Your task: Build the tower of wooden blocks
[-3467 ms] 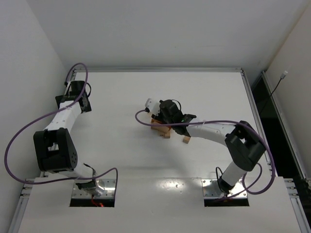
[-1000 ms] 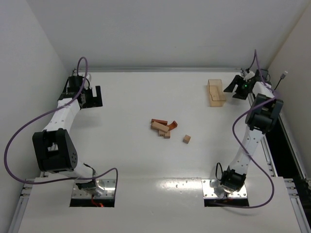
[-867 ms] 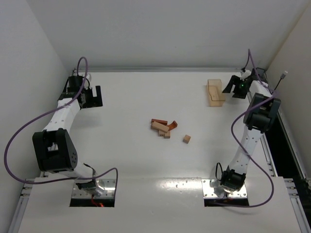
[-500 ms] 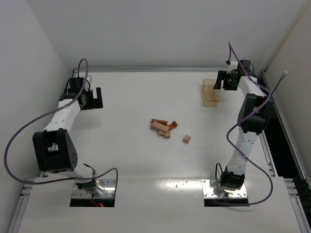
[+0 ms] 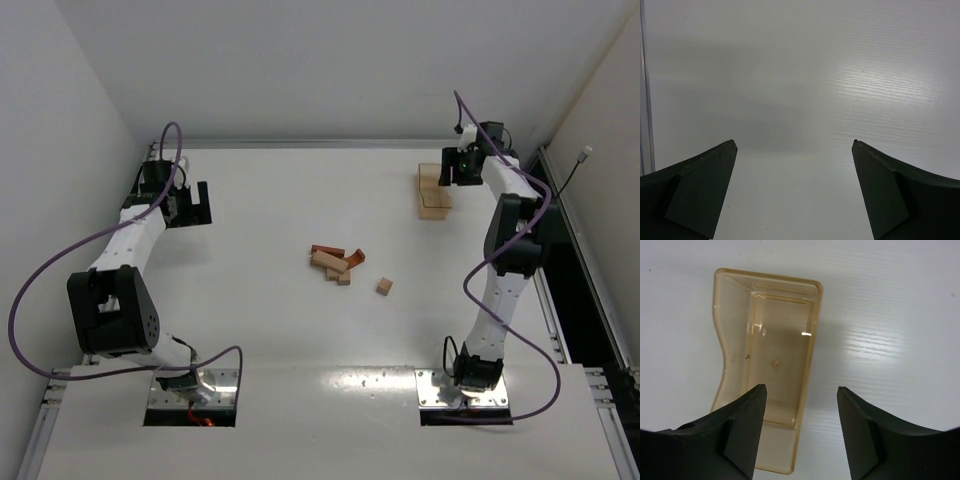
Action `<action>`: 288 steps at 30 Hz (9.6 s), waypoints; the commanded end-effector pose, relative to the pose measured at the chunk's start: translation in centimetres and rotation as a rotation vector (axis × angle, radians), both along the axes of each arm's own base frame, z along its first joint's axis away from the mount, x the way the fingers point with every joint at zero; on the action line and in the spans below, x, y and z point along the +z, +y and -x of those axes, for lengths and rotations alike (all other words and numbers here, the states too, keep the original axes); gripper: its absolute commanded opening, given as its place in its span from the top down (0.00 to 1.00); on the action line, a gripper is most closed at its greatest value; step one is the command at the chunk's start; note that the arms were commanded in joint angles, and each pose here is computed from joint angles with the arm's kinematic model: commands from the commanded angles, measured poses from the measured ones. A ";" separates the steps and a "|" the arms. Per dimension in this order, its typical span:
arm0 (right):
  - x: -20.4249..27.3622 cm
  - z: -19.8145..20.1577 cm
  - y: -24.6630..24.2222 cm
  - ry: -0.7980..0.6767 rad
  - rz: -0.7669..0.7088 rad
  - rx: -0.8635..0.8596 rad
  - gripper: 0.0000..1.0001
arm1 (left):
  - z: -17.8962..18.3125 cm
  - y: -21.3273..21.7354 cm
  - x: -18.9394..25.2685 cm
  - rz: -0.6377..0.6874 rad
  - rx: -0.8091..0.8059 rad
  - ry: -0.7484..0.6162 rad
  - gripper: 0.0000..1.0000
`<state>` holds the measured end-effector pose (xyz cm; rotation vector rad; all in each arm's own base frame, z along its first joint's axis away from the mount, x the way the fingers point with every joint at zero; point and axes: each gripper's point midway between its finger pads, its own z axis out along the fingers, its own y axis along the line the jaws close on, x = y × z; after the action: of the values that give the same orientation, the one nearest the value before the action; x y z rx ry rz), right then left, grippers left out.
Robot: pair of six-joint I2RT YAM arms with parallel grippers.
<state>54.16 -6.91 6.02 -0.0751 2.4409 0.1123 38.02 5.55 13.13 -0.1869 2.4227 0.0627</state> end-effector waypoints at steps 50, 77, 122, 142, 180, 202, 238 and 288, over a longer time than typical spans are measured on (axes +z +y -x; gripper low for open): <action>-2.0 -1.6 -9.9 0.106 0.271 -0.126 0.73 | -1.0 0.5 1.2 -0.005 0.010 -0.043 0.00; 12.1 8.8 6.2 -0.085 0.006 0.269 0.27 | 0.2 -6.1 3.8 0.063 -0.253 -0.111 0.00; 9.9 21.0 3.4 0.056 0.168 0.150 0.20 | 12.8 -31.9 -8.3 -0.133 -1.429 0.335 0.42; 8.9 22.3 3.4 0.075 0.167 0.162 0.20 | 6.3 -35.5 -1.6 -0.290 -1.439 0.026 0.23; 7.9 22.2 2.2 0.103 0.151 0.130 0.20 | 4.9 -37.8 -7.3 -0.263 -1.611 0.095 0.46; 7.4 21.5 2.7 0.107 0.119 0.141 0.20 | -6.5 -33.5 0.3 -0.354 -0.986 -0.137 1.00; 7.7 21.8 2.7 0.096 0.122 0.140 0.20 | 9.9 -41.5 -4.6 -0.090 -1.290 0.032 1.00; 8.1 20.3 4.9 0.100 -0.003 0.089 0.17 | -3.8 -31.1 -6.7 0.195 -0.147 0.159 1.00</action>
<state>33.00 -2.39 12.55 -0.1834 2.5978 0.1520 40.60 -24.83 4.34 -0.0568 2.6602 -0.2131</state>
